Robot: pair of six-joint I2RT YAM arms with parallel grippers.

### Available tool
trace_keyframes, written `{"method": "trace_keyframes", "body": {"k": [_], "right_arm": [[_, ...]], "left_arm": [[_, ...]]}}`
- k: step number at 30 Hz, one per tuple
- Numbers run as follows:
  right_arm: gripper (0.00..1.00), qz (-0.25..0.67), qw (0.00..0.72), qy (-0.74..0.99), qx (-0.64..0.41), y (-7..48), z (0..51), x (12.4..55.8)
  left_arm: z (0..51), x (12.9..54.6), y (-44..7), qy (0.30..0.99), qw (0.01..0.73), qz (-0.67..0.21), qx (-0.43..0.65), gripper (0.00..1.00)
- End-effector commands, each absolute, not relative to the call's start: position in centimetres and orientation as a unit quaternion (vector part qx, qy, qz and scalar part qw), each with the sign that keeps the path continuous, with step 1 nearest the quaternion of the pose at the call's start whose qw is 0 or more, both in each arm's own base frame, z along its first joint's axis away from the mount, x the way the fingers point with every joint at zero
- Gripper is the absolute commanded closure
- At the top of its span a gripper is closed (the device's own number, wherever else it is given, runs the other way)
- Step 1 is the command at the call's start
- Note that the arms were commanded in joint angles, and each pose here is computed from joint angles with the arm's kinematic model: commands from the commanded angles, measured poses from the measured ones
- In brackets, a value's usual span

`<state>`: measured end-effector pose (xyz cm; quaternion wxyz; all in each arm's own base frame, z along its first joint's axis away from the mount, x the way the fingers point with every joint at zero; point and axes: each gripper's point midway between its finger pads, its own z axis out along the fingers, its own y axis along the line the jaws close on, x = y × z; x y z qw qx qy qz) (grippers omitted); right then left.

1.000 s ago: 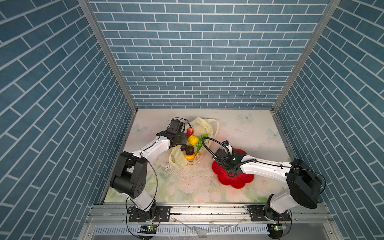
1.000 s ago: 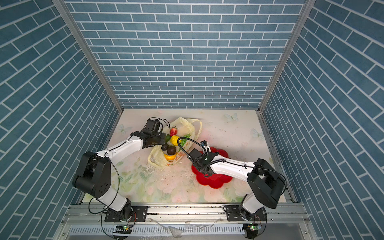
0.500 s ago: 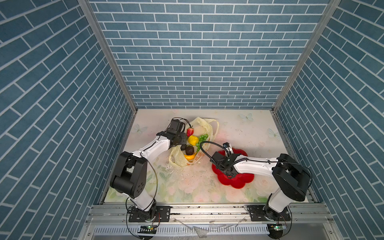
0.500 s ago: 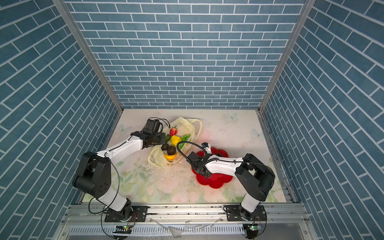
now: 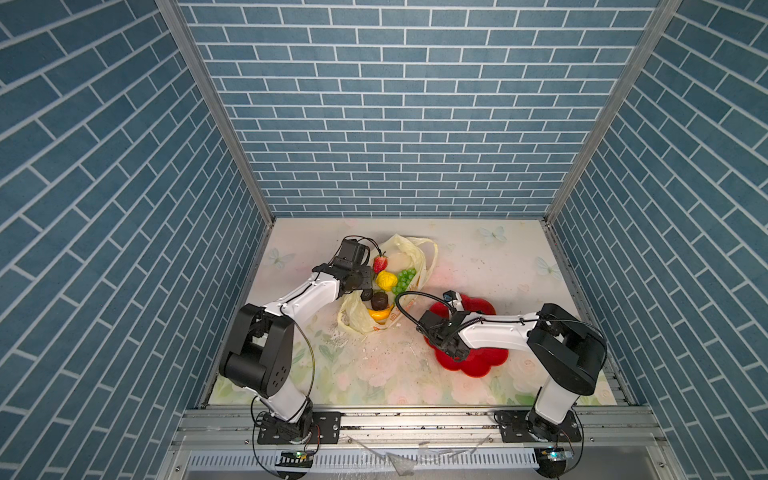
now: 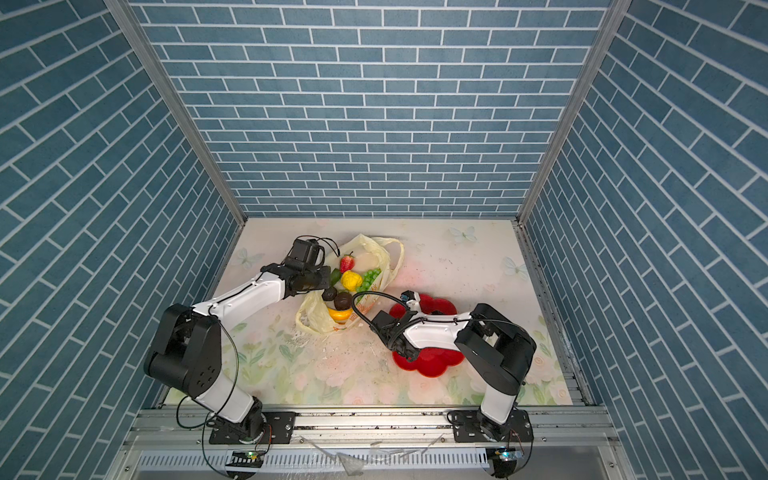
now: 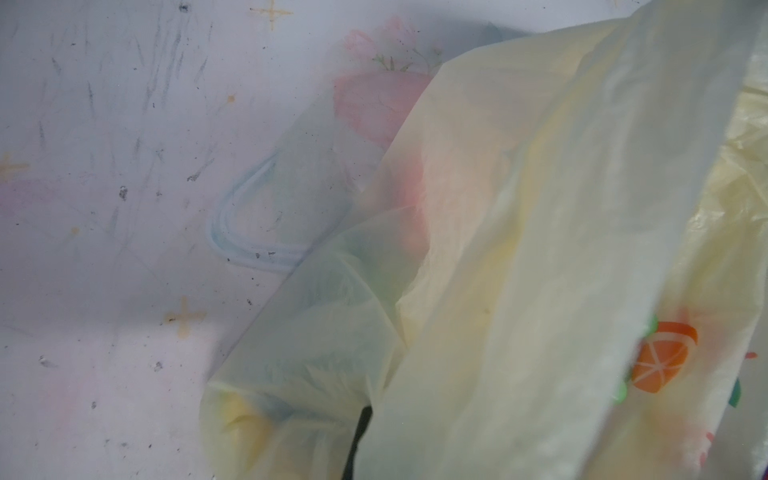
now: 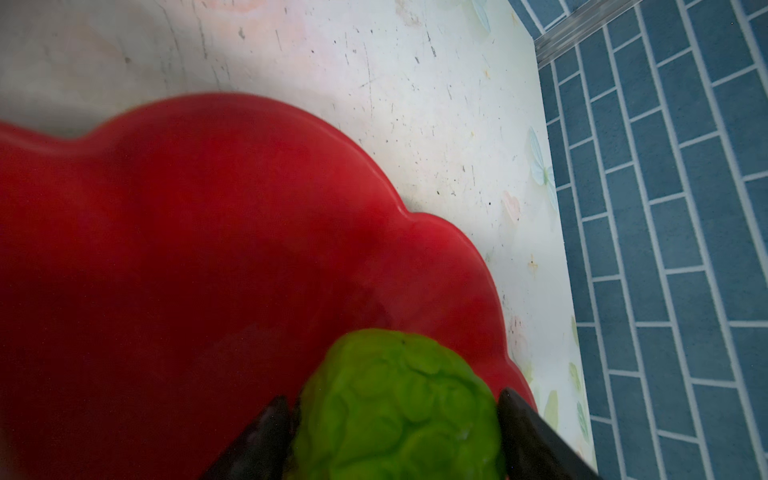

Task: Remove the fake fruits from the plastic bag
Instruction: 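Lower the green bumpy fruit into the red plate and open the right gripper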

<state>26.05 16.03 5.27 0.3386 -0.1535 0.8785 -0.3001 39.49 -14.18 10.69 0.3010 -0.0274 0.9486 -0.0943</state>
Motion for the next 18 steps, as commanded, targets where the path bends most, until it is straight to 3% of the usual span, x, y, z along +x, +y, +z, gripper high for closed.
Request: {"method": "trace_keyframes", "body": {"k": [1, 18], "right_arm": [[0.19, -0.310, 0.338, 0.876, -0.151, 16.2, 5.4, 25.8], [0.18, -0.285, 0.348, 0.878, -0.165, 18.4, 7.1, 25.1]], "left_arm": [[11.8, 39.6, -13.2, 0.942, 0.322, -0.086, -0.032, 1.00], [11.7, 39.6, -13.0, 0.942, 0.323, -0.084, -0.034, 0.99]]}}
